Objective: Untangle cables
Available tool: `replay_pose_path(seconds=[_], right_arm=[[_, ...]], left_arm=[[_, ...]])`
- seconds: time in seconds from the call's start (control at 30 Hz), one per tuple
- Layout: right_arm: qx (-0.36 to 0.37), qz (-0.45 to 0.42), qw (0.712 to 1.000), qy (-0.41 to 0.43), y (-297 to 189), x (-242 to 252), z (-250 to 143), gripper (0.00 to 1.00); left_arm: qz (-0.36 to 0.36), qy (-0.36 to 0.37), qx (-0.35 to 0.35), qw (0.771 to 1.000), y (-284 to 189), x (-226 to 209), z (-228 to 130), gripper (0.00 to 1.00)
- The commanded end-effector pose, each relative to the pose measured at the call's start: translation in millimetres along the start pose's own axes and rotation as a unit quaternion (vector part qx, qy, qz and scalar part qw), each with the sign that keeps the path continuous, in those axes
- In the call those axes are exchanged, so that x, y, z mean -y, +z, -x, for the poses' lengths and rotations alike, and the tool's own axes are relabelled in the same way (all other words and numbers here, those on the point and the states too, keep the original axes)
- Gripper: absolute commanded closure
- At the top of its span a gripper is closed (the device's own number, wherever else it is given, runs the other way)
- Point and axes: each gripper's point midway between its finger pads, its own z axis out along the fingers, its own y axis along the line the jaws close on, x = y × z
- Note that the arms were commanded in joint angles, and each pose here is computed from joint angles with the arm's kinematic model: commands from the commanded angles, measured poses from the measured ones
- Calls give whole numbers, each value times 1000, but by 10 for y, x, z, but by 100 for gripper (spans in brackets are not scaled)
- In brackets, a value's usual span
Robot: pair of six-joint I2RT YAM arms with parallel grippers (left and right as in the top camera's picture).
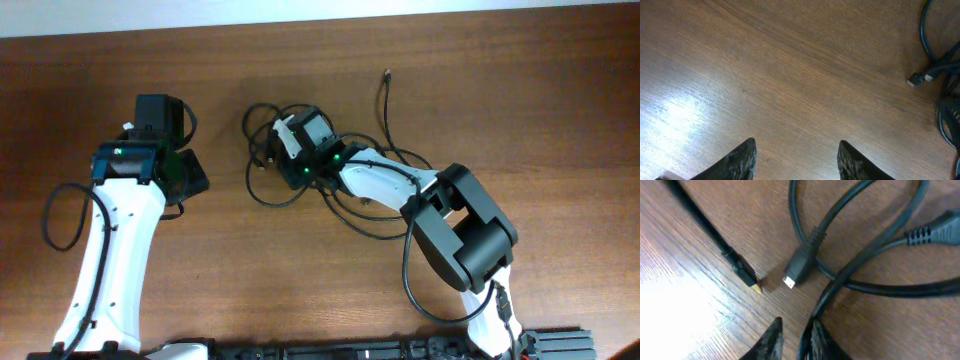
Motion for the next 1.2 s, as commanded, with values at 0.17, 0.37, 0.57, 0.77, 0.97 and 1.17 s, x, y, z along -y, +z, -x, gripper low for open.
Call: replay_pose_path(seconds=[0.17, 0.37, 0.57, 0.77, 0.97, 1.17], right_arm=[[-12, -1, 1000, 1, 39, -21, -58, 90], [-34, -4, 999, 6, 58, 4, -236, 87], [-35, -4, 999, 6, 60, 6, -246, 84], [-12, -1, 1000, 11, 65, -6, -135, 84], [-15, 0, 1000, 26, 65, -13, -145, 96], [-13, 27, 999, 25, -109, -154, -5, 96]], left_arm=[[2, -12, 6, 1000, -24, -45, 0, 47], [2, -12, 6, 1000, -24, -45, 1, 47], [2, -12, 6, 1000, -24, -45, 0, 48], [3, -12, 5, 1000, -23, -46, -2, 47], [3, -12, 5, 1000, -24, -48, -4, 47], [3, -12, 5, 1000, -24, -48, -5, 47]])
